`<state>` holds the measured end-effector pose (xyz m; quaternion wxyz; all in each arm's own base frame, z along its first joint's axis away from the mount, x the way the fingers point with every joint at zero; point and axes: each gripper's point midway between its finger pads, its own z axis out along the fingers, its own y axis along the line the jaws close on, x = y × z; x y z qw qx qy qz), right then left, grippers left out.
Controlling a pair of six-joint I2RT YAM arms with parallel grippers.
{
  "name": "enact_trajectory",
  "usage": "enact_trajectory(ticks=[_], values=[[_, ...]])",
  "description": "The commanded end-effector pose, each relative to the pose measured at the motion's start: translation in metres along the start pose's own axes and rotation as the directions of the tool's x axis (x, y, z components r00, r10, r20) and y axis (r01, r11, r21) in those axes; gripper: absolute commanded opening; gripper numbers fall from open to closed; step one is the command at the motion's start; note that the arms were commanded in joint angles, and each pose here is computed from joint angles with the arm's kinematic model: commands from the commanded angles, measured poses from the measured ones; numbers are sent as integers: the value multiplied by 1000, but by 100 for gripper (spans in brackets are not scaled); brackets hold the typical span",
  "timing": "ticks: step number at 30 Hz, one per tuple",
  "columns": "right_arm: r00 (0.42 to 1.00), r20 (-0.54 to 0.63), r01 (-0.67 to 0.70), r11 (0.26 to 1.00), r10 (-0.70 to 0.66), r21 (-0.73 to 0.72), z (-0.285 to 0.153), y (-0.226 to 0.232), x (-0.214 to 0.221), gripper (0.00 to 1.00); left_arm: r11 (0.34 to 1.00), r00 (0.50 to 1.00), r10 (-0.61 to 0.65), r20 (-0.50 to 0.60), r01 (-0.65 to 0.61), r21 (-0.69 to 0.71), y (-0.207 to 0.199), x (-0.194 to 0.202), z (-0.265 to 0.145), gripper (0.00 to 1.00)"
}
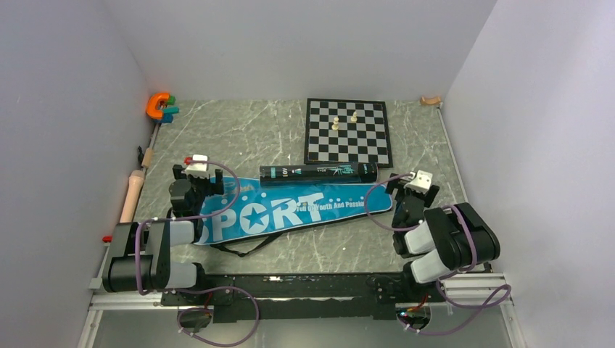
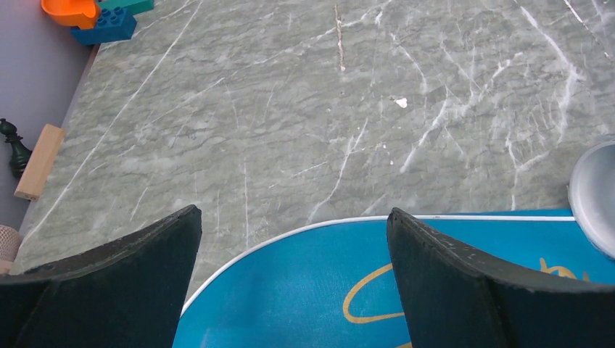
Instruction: Pack up the badminton gear
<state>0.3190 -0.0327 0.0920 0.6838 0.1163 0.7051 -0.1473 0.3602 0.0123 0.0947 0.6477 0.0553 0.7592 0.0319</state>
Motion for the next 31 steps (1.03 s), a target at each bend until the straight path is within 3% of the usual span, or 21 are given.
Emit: enact_trajectory(ticks=[1,3,5,31], values=[[998,41,-44,999,45,-13,31,6,-22,100,1000,996,-3,91,5,-15,5,-25,4,99],[994,-77,-75,997,73,-25,48,9,-7,100,1000,996,-4,92,5,-17,5,-25,4,99],[990,-93,-108,994,104,-35,53,0,-4,100,1000,996,-3,94,4,-17,5,-25,4,99],[992,-71,-108,993,105,-38,50,-1,-8,100,1000,996,-4,93,6,-21,6,-26,5,99]])
